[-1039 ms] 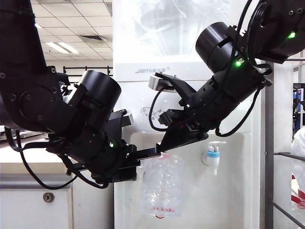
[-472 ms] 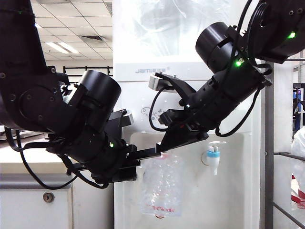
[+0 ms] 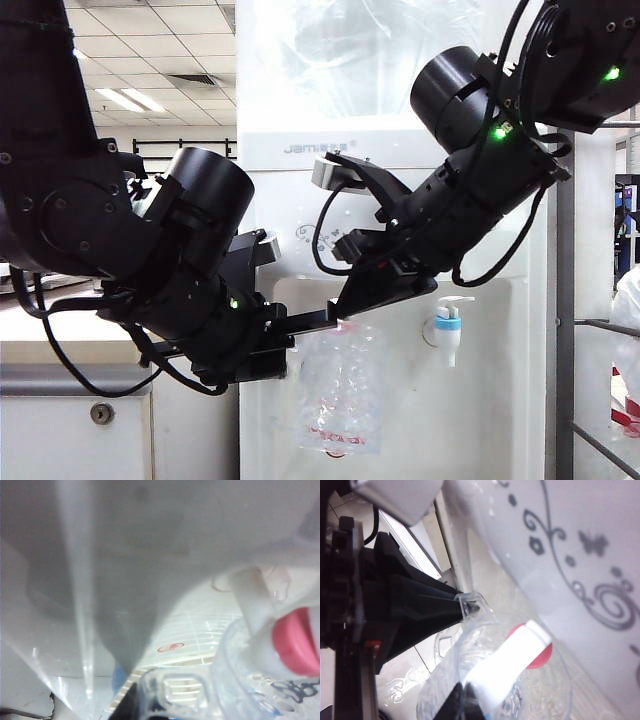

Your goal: Pick up the plastic mug from the left desk, go to the hot water outlet of the water dispenser, press the vertical switch to get some water, then put the mug back on the desk.

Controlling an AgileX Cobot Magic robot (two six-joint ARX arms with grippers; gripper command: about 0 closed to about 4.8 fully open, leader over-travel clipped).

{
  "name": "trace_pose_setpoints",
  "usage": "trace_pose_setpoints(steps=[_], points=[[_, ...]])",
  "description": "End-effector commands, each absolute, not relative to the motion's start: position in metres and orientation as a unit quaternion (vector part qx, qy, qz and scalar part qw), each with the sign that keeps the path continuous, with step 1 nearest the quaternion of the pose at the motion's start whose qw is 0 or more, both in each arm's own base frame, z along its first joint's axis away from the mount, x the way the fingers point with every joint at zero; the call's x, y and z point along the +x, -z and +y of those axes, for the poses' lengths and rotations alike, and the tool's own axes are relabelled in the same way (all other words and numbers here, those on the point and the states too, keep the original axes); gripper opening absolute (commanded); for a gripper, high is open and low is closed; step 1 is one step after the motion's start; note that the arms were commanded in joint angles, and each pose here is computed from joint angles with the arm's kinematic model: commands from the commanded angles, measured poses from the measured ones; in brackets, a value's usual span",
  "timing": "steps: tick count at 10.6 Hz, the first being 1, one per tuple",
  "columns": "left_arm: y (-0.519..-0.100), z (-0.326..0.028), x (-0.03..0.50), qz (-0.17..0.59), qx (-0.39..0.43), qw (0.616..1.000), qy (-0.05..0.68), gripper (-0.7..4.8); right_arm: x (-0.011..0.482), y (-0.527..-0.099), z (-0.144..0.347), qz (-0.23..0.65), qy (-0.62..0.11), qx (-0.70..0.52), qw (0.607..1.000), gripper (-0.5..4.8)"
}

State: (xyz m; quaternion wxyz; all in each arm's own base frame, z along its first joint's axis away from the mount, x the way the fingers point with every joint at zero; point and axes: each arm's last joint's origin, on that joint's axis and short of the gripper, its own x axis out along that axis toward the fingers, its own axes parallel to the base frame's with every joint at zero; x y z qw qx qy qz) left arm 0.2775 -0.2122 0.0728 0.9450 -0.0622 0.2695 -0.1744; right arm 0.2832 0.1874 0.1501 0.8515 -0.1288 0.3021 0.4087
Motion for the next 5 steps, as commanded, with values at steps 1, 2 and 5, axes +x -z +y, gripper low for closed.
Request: trace_pose_setpoints(steps=[1,2,5], points=[[-0.0795,-0.2145,0.2800,0.246,-0.076,0.949,0.182,-0.07,0.2810,-0.1451,0.1858,0.324,-0.404,-0.133,0.845,-0.02],[-0.0795,-0.2145,0.2800,0.246,-0.076,0.949,0.182,-0.07,0.2807,-0.1448,0.1856,0.327,-0.403,-0.134,0.844,-0.02],[-0.0794,-0.2144,0.2801,0.246,-0.076,0.949,0.182,-0.07,0.2799,-0.1444,0.1852,0.331,-0.405,-0.133,0.842,-0.02]])
